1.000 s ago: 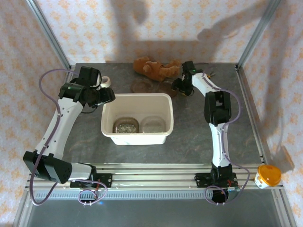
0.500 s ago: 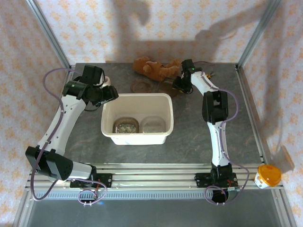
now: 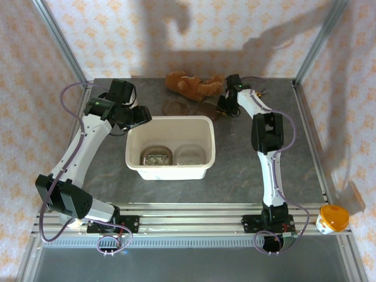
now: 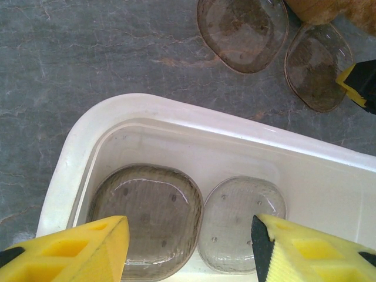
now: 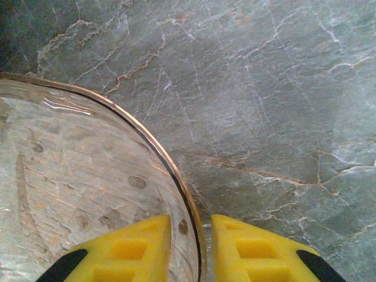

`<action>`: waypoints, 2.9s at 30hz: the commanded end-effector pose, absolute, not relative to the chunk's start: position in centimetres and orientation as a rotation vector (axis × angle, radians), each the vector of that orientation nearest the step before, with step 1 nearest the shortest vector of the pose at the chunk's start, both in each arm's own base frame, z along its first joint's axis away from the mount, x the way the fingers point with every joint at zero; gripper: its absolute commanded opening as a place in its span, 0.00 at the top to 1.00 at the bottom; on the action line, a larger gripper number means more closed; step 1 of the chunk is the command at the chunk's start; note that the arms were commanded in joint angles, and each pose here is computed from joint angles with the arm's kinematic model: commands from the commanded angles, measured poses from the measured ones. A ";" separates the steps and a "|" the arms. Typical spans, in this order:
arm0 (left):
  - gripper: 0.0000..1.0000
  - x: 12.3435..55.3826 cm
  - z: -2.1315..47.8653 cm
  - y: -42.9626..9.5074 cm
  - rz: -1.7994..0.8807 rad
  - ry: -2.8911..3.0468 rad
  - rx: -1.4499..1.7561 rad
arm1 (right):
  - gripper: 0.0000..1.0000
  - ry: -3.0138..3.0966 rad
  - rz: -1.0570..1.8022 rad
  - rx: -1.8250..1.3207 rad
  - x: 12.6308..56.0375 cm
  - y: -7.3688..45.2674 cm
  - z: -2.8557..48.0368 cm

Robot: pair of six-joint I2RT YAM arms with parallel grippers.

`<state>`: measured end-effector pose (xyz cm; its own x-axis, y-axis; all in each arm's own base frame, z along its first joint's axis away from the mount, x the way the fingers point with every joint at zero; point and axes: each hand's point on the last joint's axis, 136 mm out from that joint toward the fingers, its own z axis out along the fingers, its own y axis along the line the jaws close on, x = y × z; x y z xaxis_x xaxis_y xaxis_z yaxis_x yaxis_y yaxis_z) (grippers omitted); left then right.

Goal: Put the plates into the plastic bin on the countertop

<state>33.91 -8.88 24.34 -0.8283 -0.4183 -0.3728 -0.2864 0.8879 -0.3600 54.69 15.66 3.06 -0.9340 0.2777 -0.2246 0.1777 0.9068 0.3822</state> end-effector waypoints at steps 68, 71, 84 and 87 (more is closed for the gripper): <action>0.38 41.6 30.6 -25.8 -0.617 2.478 0.210 | 0.99 2.417 0.697 -0.112 40.6 17.1 29.5; 0.38 42.0 29.1 -25.6 -0.581 2.518 0.194 | 0.99 2.415 0.713 -0.102 40.5 17.2 29.3; 0.49 42.2 27.5 -26.7 -0.645 2.550 0.195 | 1.00 2.399 0.778 -0.099 39.5 17.7 29.7; 0.56 42.1 27.1 -27.3 -0.690 2.565 0.200 | 1.00 2.394 0.788 -0.099 39.5 17.8 29.8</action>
